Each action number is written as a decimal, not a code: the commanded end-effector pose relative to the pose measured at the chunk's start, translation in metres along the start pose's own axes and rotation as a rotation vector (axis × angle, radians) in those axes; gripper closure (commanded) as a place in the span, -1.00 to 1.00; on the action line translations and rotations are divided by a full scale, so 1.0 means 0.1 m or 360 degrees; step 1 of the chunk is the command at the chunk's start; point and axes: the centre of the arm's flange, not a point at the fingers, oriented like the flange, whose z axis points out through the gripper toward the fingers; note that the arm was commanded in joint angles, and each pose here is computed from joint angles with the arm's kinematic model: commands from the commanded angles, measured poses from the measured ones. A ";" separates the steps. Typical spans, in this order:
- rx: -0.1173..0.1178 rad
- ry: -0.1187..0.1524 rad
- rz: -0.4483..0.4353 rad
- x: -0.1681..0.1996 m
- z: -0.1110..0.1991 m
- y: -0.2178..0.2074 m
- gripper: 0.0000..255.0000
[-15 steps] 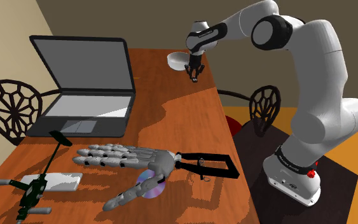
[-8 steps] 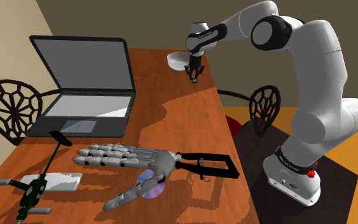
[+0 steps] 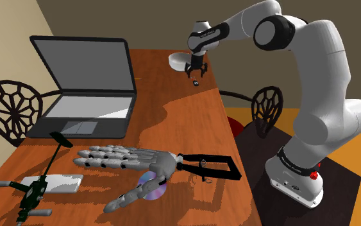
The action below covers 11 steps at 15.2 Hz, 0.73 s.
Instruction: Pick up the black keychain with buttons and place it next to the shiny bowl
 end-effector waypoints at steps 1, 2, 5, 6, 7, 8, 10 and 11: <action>0.0000 0.0000 0.0000 -0.01 -0.20 0.00 -1.00; 0.0000 0.0000 0.0000 -0.01 -0.33 0.00 -1.00; 0.0000 0.0000 0.0000 -0.01 -0.43 0.00 -1.00; 0.0000 0.0000 0.0000 -0.01 -0.43 0.00 -1.00; 0.0000 0.0000 0.0000 -0.01 -0.43 0.00 -1.00; 0.0000 0.0000 0.0000 -0.01 -0.43 0.00 -1.00; 0.0000 0.0000 0.0000 -0.01 -0.43 0.00 -1.00; 0.0000 0.0000 0.0000 -0.01 -0.43 0.00 -1.00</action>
